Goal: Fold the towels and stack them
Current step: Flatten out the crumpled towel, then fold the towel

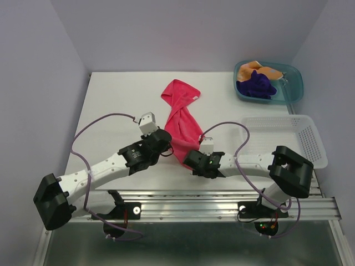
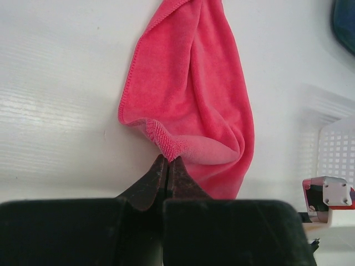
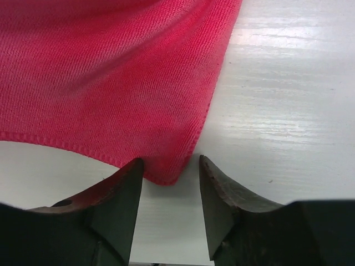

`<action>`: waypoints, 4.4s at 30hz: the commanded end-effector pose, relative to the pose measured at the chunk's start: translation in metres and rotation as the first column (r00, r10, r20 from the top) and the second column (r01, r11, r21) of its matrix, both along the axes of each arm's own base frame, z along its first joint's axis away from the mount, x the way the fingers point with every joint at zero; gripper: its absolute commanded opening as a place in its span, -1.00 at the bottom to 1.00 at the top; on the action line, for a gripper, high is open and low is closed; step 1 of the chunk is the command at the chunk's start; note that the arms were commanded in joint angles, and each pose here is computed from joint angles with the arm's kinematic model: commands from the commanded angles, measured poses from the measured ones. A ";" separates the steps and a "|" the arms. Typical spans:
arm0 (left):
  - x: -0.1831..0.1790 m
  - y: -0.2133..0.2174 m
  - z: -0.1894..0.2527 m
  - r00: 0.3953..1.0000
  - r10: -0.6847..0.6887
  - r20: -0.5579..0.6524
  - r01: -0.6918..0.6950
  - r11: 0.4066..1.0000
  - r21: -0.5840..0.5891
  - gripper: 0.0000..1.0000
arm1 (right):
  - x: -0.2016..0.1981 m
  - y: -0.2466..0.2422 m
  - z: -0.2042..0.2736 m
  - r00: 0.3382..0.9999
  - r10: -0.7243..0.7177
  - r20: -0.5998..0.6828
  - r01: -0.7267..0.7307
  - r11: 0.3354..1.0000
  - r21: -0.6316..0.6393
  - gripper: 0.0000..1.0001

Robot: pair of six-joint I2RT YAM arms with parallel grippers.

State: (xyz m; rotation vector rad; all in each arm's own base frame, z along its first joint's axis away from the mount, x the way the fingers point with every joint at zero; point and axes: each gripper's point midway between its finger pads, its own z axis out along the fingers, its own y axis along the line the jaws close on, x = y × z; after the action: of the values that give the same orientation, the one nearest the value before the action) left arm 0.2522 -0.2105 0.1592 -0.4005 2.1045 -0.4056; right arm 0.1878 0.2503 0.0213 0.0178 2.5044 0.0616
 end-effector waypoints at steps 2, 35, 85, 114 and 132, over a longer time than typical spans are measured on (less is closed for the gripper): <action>0.003 0.008 0.011 0.999 0.031 0.039 -0.030 0.999 -0.032 -1.00 | -0.004 0.009 0.000 0.999 -0.020 -0.025 0.021 0.998 0.053 -0.14; -0.043 0.058 0.440 0.606 0.004 0.795 0.294 0.928 -0.229 -1.00 | 0.050 -0.038 0.582 0.459 -0.059 0.887 -0.365 0.897 0.248 -0.99; -0.068 0.074 0.449 0.483 -0.108 0.869 0.478 0.864 -0.159 -1.00 | 0.034 -0.047 0.594 0.392 0.088 0.916 -0.669 0.710 0.219 -0.99; 0.121 0.085 0.312 0.755 0.131 0.643 -0.003 0.980 -0.197 -1.00 | 0.251 -0.050 0.445 0.572 -0.036 0.819 -0.120 0.985 0.127 -0.99; 0.360 0.071 0.172 0.879 -0.013 0.476 0.040 0.998 -0.047 -1.00 | 0.470 -0.079 0.276 0.709 -0.064 0.702 -0.090 0.979 0.180 -0.99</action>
State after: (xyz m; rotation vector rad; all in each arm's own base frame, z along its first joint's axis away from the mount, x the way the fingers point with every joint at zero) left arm 0.5956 -0.1530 0.2941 -0.3039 1.7186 -0.5187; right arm 0.6368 0.1885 0.2632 0.0226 1.8155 0.2605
